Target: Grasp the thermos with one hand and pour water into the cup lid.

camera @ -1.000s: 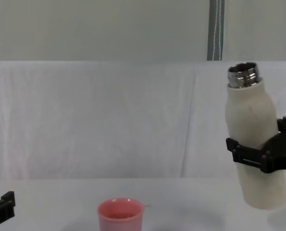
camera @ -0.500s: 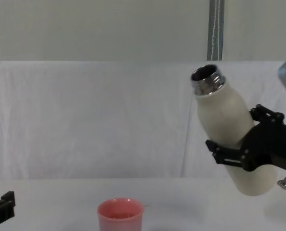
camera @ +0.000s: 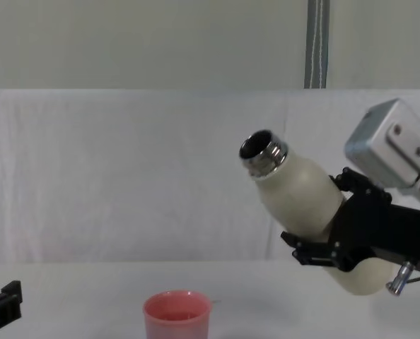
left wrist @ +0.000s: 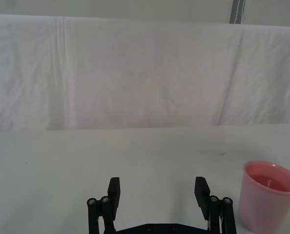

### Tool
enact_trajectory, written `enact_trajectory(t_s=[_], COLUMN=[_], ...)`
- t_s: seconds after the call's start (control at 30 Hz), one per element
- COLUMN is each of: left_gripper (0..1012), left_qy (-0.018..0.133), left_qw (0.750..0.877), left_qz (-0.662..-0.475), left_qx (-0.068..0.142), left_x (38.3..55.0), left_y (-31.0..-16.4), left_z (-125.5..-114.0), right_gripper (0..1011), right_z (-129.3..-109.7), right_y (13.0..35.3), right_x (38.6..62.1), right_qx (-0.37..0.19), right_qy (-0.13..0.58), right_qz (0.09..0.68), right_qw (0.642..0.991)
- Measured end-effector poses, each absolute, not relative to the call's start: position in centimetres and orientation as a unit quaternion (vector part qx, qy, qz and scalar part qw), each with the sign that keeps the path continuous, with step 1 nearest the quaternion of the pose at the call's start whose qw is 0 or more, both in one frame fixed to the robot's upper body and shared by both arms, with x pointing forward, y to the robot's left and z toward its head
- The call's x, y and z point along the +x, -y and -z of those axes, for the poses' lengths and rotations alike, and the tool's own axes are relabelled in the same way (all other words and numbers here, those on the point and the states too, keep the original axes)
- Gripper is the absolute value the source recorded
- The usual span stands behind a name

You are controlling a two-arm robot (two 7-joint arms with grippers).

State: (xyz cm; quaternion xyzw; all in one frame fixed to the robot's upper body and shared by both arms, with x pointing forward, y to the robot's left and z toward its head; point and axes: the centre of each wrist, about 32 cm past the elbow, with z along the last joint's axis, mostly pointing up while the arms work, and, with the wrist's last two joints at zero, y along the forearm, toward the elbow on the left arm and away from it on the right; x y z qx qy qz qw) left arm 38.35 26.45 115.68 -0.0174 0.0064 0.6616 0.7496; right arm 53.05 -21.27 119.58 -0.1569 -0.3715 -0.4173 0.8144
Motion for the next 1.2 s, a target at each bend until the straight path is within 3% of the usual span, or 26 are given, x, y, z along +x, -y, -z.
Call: enact_trajectory(t_s=[0.5, 1.2], left_gripper=[1001, 1001], left_qy=[-0.006, -0.006], left_qw=[0.750, 0.750], left_qz=[-0.662, -0.662], left_qx=[-0.017, -0.017], left_x=[38.4, 38.4], left_y=[-26.5, -26.5], left_z=[-115.7, -115.7], right_gripper=[958, 958], right_z=[-119.3, -119.2], right_y=[19.6, 19.7], right_x=[53.4, 53.4], right_qx=[-0.193, -0.195], right_qy=[0.415, 0.414], right_qz=[0.406, 0.404], right_qw=[0.791, 0.792])
